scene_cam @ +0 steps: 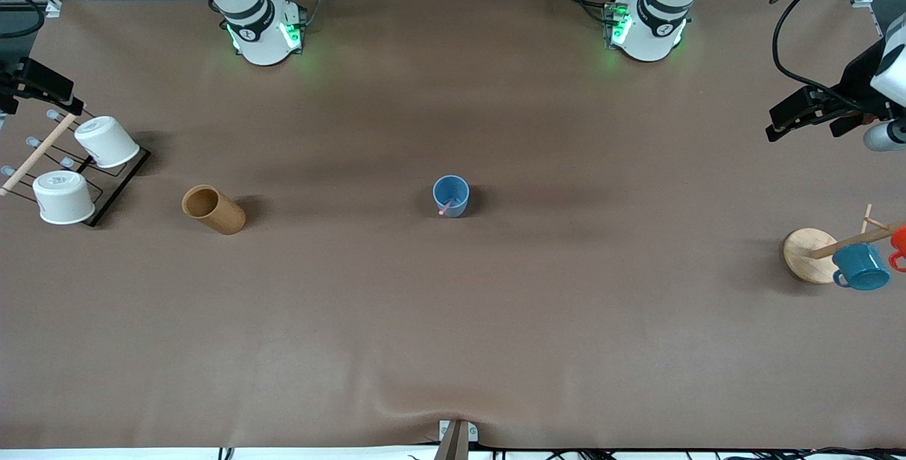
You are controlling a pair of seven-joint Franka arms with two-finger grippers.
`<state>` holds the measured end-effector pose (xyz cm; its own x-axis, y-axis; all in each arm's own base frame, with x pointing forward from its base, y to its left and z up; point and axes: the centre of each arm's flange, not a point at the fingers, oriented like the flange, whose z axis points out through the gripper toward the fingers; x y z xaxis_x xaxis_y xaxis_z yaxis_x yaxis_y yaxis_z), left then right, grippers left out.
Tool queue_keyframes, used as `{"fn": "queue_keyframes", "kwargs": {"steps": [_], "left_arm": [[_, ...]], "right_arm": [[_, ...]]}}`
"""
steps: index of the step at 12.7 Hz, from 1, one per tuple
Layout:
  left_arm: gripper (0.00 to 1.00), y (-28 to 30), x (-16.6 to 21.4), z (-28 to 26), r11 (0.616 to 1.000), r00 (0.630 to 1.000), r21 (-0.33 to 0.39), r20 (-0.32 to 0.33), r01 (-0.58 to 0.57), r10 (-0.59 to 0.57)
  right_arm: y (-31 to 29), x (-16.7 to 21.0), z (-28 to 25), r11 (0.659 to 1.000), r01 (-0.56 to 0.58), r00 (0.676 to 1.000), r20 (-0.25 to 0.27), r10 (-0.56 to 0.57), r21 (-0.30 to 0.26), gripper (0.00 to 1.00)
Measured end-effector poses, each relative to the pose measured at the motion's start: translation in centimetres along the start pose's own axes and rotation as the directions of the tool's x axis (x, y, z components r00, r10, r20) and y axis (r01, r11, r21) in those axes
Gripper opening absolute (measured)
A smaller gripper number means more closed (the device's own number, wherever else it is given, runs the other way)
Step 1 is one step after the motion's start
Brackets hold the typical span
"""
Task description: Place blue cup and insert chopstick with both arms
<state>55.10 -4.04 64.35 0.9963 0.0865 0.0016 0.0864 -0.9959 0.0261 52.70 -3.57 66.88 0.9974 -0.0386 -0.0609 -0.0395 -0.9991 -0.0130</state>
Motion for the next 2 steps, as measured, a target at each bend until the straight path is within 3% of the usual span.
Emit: {"fn": "queue_keyframes", "kwargs": {"steps": [2], "left_arm": [[1.0,0.0,0.0,0.0,1.0,1.0,0.0,0.0,0.0,0.0]], "right_arm": [[0.01,0.0,0.0,1.0,0.0,1.0,0.0,0.0,0.0,1.0]]}}
